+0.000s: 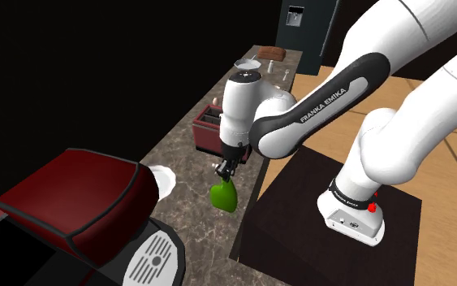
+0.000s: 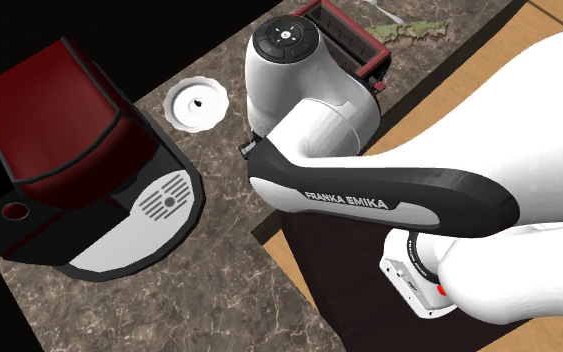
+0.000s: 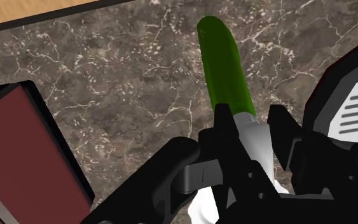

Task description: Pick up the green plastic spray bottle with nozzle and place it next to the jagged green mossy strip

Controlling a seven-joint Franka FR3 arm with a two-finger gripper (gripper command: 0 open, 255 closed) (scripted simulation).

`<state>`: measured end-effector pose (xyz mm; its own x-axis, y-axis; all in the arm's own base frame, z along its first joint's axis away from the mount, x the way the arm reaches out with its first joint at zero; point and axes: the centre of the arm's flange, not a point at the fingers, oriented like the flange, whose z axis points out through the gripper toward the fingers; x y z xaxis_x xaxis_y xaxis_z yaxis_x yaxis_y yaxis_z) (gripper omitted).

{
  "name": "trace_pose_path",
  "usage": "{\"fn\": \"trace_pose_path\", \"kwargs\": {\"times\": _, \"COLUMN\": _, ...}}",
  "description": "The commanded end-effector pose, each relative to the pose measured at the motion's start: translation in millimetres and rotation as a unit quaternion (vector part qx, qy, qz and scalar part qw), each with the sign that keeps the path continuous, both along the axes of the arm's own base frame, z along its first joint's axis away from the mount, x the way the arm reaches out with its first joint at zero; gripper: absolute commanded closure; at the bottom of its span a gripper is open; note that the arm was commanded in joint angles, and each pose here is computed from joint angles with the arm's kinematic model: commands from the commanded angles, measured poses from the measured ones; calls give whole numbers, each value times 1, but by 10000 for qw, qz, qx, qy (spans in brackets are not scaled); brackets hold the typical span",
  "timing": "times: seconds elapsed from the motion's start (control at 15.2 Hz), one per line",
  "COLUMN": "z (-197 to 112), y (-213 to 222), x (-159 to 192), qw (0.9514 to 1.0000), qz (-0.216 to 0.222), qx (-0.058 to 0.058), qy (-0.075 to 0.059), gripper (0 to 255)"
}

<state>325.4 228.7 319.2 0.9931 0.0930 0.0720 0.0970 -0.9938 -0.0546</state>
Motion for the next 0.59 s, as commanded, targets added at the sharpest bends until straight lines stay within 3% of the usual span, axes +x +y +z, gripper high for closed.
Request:
{"fn": "trace_pose_path", "kwargs": {"times": 0.0, "z": 10, "y": -2, "x": 0, "qw": 10000, "qz": 0, "qx": 0, "qy": 3, "gripper": 255}}
{"fn": "trace_pose_path", "kwargs": {"times": 0.53, "z": 53, "y": -2, "x": 0, "qw": 10000, "qz": 0, "qx": 0, "qy": 3, "gripper": 255}}
